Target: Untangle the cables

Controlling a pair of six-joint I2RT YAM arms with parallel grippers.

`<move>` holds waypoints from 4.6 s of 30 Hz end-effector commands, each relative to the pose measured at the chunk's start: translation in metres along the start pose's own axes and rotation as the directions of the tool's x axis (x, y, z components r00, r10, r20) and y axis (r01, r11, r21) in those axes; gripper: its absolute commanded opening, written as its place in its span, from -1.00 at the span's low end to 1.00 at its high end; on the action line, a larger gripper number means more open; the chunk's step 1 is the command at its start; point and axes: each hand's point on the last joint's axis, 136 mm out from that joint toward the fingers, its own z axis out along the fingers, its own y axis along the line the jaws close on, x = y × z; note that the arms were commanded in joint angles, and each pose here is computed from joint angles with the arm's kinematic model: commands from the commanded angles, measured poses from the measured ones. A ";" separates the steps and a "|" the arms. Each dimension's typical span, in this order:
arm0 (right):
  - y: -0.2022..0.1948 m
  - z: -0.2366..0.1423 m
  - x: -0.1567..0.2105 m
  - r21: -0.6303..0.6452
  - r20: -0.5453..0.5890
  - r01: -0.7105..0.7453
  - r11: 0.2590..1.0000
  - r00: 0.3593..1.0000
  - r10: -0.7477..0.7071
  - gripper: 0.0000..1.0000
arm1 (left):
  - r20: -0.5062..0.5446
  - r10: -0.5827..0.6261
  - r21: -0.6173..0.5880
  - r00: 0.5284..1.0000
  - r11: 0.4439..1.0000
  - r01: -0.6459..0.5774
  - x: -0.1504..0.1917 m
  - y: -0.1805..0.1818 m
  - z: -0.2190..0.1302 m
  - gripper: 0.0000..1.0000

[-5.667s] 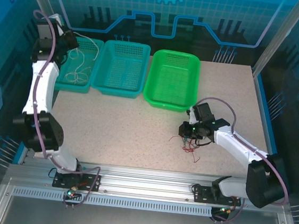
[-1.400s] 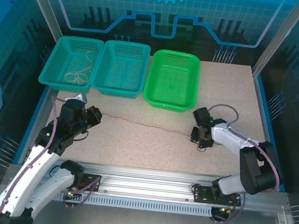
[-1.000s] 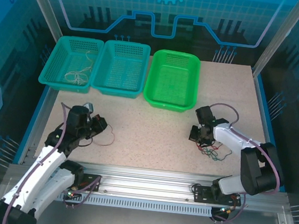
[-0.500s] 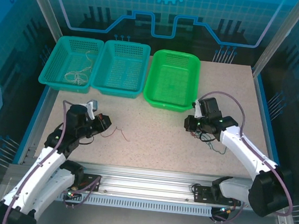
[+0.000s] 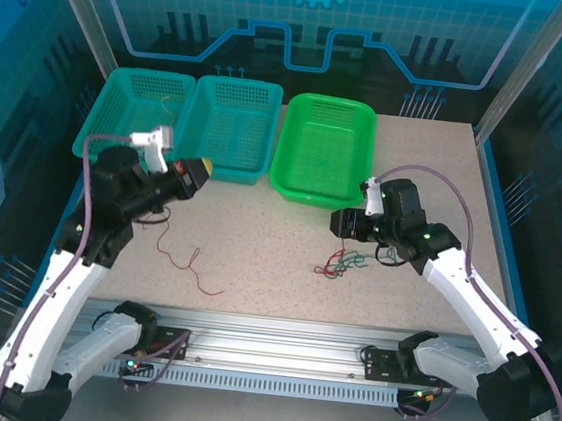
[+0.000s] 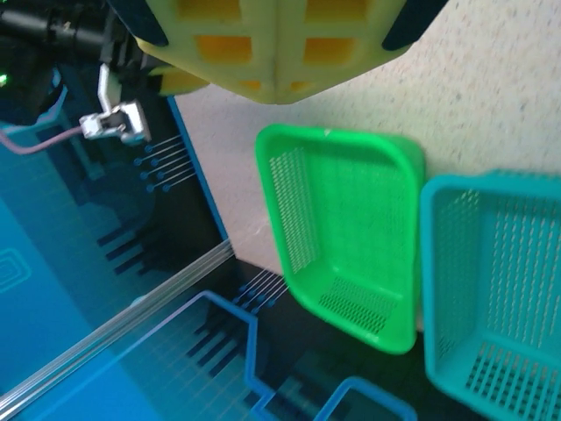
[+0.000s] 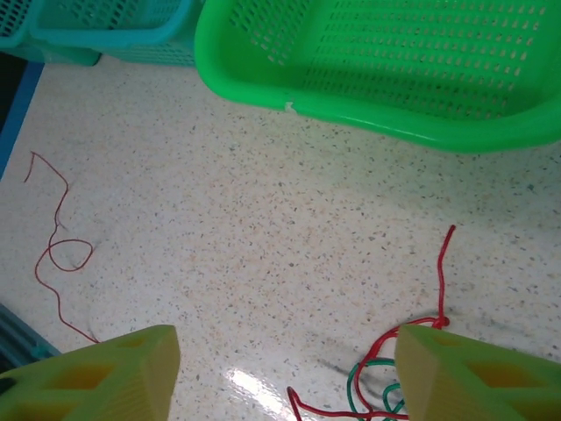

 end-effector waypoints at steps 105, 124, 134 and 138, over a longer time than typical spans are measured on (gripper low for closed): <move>0.033 -0.045 -0.037 0.205 0.123 0.097 0.974 0.985 -0.124 0.79 | -0.234 -0.290 0.011 0.928 0.954 0.301 0.139 0.058 0.019 0.94; -0.104 0.017 0.095 0.504 -0.140 -0.270 0.820 0.912 0.387 0.88 | -0.633 -0.193 -0.054 0.749 0.977 0.205 0.329 -0.004 0.169 0.96; -0.121 0.043 0.109 0.521 -0.203 -0.268 0.811 0.883 0.422 0.88 | -0.671 -0.270 -0.103 0.691 0.956 0.274 0.368 0.000 0.197 0.04; -0.127 0.053 0.116 0.534 -0.206 -0.280 0.798 0.872 0.444 0.87 | -0.674 -0.269 -0.115 0.688 0.958 0.261 0.369 0.002 0.196 -0.50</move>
